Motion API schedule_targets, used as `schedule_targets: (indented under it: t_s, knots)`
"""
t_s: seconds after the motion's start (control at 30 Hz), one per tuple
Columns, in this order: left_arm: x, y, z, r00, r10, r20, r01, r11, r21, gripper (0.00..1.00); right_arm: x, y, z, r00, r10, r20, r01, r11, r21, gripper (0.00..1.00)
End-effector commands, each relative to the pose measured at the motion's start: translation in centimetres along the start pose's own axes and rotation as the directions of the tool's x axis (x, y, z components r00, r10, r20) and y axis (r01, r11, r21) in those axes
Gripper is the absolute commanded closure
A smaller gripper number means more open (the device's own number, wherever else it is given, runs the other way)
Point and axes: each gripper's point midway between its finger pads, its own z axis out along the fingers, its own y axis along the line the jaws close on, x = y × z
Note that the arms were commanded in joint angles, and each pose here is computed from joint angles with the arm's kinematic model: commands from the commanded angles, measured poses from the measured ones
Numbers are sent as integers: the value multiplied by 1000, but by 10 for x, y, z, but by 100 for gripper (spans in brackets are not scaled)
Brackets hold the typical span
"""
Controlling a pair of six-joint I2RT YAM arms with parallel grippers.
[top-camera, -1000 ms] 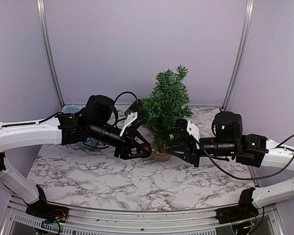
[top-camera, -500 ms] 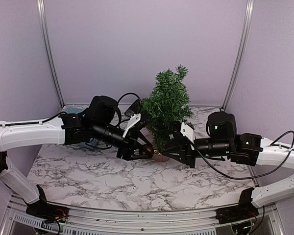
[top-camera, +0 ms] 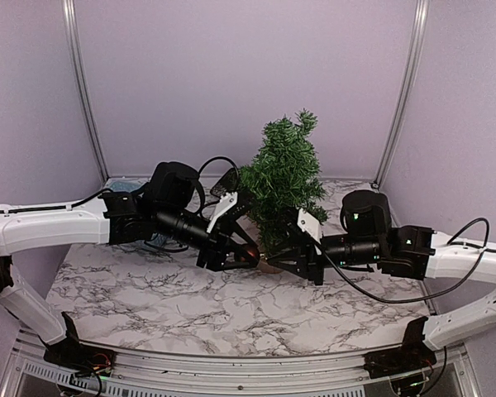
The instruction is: Decorate the small christmas tree
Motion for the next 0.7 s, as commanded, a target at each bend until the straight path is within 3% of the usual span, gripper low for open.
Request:
schedule_targets:
  t_s: [0.0, 0.27, 0.5, 0.67]
  knots:
    - [-13, -3, 0, 999, 34, 21, -34, 999, 3, 60, -18, 3, 0, 999, -7, 51, 8, 1000, -17, 79]
    - [-14, -4, 1, 999, 38, 21, -38, 999, 6, 61, -13, 2, 6, 999, -4, 32, 5, 1000, -22, 79]
    - [-13, -4, -1, 999, 41, 21, -41, 999, 0, 62, -10, 0, 6, 1000, 3, 23, -2, 1000, -8, 87]
    - [-11, -2, -2, 999, 45, 17, -45, 999, -19, 64, -10, -2, 2, 1000, 1, 27, -1, 1000, 15, 100]
